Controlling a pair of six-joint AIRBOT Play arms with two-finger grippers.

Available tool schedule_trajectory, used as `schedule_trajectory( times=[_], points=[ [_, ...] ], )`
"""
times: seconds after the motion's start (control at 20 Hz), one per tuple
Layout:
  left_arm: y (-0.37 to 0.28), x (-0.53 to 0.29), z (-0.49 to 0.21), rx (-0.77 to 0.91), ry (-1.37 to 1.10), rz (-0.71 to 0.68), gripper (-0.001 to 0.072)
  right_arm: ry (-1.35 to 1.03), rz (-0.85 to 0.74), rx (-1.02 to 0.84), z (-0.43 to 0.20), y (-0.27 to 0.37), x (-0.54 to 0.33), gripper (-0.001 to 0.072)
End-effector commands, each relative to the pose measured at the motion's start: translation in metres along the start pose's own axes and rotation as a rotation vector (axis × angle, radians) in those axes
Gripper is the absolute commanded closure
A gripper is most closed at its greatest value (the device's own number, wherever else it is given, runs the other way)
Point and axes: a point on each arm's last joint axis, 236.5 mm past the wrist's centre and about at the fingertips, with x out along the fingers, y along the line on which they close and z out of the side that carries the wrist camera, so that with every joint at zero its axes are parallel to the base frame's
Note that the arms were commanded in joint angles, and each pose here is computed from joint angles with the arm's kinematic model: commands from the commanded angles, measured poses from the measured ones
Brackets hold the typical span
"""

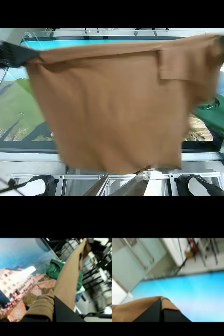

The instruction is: Fold the shirts.

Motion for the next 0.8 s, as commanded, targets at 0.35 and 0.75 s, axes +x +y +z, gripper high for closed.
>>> schedule_trajectory(
  times=[0.35,0.75],
  points=[
    [0.231,0.023,-0.029,-0.514,0.005,-0.034,0.0683,0.143,0.108,0.325,-0.093,-0.115,0.14,0.0693],
    [0.259,0.004,-0.066,-0.537,0.226,0.178,0.0683,0.52,0.035,0.454,-0.201,-0.127,0.091,0.0693]
  ],
)
